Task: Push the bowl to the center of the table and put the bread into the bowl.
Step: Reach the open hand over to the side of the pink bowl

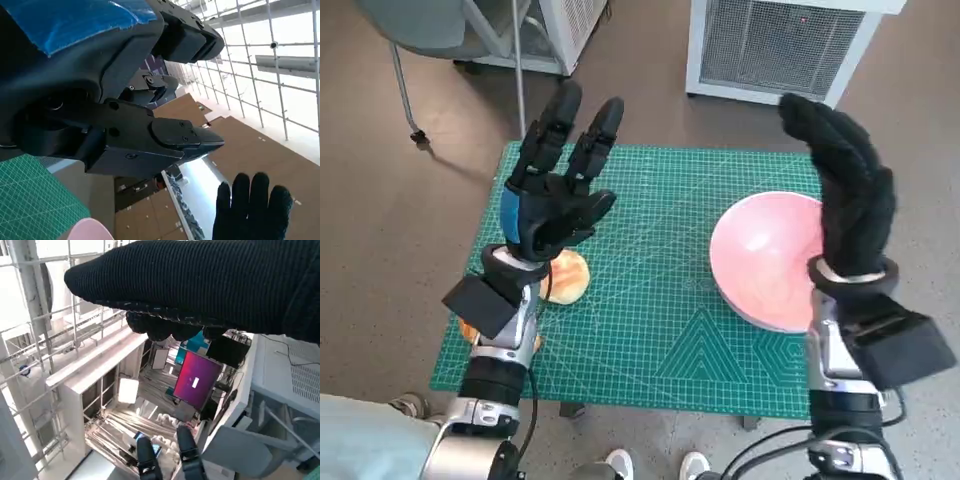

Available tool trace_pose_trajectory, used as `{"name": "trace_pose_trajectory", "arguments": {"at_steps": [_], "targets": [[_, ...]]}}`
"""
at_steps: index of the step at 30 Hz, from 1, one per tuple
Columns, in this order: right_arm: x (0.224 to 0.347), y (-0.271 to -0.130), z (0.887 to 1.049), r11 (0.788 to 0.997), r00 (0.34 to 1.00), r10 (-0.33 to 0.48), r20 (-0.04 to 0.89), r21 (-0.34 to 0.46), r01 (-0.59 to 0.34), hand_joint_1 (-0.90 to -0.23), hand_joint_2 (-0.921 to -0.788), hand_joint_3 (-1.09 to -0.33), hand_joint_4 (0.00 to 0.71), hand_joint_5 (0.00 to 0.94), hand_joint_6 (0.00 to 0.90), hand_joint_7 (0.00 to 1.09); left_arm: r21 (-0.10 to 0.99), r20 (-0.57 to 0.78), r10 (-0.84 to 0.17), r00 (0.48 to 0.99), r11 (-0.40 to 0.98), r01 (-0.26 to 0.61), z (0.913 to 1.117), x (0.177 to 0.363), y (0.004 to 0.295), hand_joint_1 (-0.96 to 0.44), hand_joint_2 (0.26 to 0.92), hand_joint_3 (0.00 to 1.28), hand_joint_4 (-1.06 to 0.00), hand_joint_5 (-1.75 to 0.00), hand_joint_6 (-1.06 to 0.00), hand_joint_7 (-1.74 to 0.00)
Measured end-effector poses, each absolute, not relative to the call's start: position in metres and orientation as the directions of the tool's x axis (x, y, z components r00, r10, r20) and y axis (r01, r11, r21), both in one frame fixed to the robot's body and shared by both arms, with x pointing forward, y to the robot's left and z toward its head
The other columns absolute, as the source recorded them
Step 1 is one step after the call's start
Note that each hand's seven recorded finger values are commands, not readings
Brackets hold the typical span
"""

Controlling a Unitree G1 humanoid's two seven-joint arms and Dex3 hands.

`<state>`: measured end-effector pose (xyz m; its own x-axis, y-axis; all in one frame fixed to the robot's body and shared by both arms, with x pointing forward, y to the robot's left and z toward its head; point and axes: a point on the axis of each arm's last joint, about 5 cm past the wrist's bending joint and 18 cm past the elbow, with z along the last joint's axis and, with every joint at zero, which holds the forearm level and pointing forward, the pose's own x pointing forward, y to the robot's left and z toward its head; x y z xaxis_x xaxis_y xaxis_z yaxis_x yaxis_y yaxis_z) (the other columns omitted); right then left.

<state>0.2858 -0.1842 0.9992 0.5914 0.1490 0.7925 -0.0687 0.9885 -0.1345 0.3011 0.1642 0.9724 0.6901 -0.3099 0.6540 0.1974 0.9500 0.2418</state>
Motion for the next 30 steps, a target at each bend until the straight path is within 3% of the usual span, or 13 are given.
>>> {"name": "trace_pose_trajectory", "arguments": {"at_steps": [6,12,24,30], "targets": [[0.283,-0.207,0.984,0.994,0.641,0.017,0.767,-0.08,0.069,-0.516,-0.921,-0.781,0.305,0.012,-0.001,0.65,0.244,0.659,-0.294,0.692,0.954,0.173,0.974,0.301,0.173,-0.16,0.921,0.2,-0.36,-0.01,-0.4,-0.01],[0.277,-0.218,0.966,0.979,0.675,-0.101,0.731,-0.048,0.198,-0.503,-0.921,-0.792,0.295,0.006,-0.001,0.63,0.239,0.666,-0.282,0.691,0.958,0.16,0.975,0.301,0.176,-0.16,0.921,0.19,-0.34,0.0,-0.39,0.0],[0.262,-0.237,0.925,0.939,0.762,-0.218,0.609,-0.083,0.335,-0.441,-0.921,-0.851,0.286,0.001,-0.001,0.62,0.229,0.666,-0.266,0.697,0.962,0.148,0.973,0.3,0.175,-0.16,0.921,0.19,-0.36,-0.01,-0.4,0.0],[0.259,-0.241,0.905,0.93,0.812,-0.268,0.519,-0.08,0.358,-0.444,-0.921,-0.864,0.277,0.0,-0.001,0.6,0.228,0.662,-0.266,0.701,0.962,0.15,0.972,0.3,0.175,-0.16,0.921,0.2,-0.37,-0.01,-0.4,-0.01]]}}
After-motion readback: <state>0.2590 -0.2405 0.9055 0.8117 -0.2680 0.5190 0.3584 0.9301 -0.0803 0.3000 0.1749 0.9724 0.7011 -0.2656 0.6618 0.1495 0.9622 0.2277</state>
